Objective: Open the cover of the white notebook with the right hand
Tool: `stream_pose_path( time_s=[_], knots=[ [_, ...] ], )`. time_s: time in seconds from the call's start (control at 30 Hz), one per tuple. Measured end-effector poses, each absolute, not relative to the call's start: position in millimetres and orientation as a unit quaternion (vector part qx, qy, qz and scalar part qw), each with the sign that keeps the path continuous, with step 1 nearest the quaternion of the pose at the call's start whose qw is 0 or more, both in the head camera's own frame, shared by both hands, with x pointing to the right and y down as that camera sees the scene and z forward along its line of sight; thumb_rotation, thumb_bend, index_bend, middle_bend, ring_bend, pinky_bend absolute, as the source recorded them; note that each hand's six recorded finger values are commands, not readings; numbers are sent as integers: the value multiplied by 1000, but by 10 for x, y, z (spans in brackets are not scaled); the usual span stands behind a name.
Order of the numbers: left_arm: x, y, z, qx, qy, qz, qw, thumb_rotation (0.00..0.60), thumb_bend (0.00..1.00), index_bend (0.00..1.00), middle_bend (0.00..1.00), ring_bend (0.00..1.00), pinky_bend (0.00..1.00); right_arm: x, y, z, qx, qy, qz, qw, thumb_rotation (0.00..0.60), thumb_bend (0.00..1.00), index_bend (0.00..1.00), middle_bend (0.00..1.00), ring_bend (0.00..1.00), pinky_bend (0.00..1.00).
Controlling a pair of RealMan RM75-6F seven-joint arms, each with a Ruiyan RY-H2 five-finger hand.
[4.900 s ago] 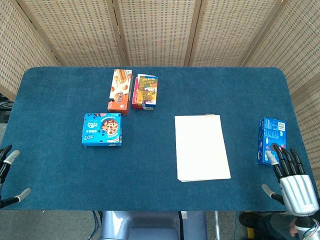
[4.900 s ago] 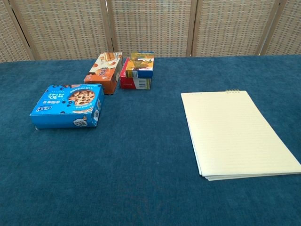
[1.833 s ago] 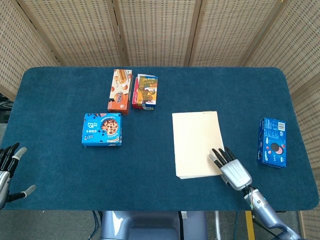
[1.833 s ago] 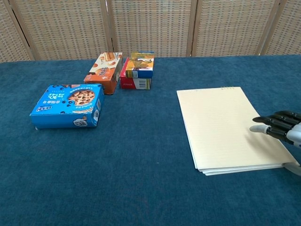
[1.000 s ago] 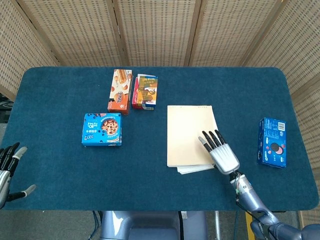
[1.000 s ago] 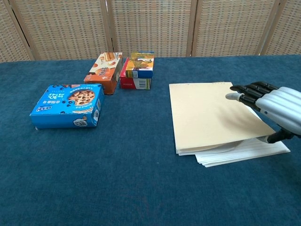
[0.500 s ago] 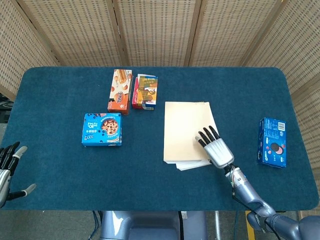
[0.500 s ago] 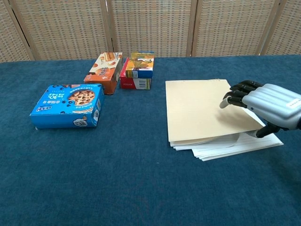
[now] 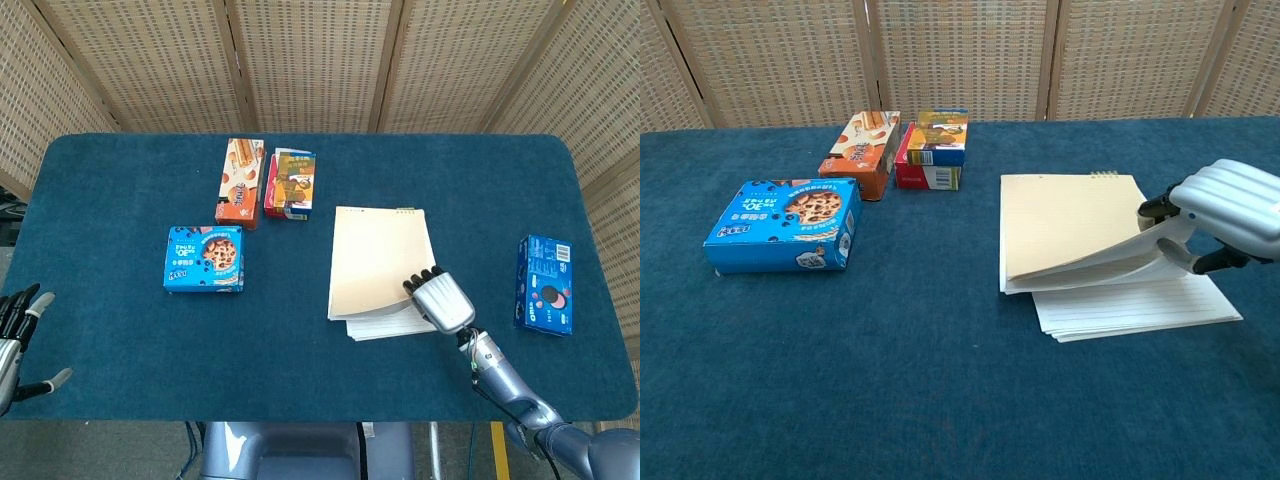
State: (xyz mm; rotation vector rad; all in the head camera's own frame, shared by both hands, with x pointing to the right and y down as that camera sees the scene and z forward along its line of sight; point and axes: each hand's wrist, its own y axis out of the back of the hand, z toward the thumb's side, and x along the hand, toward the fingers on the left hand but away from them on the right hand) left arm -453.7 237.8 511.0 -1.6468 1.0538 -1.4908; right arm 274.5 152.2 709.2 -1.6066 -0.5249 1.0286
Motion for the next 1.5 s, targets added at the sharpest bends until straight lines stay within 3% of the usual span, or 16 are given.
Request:
stream_pose_path(
  time_s=[0.47,0.9,1.3,1.5],
  knots=[
    [-4529,2390,5089,-633,405,-568,336,600,0,0,0,0,0,3116,1719,6839,-722,-222,411,510,600,672,649,650,517,487],
    [-4524,2404,5081,-634,405,-566,337,600,0,0,0,0,0,3211,2236,6307,-772,-177,354,497,600,673,649,651,518,487],
    [-4500,2414,5099,-634,400,-568,339,600,0,0,0,0,0,3220,2611,6028,-804,-149,295,495,600,672,649,651,519,487],
    [-4498,2415,5106,-633,401,-569,338,600,0,0,0,0,0,3181,2407,6019,-809,-201,310,457,600,716,650,653,519,487]
  ],
)
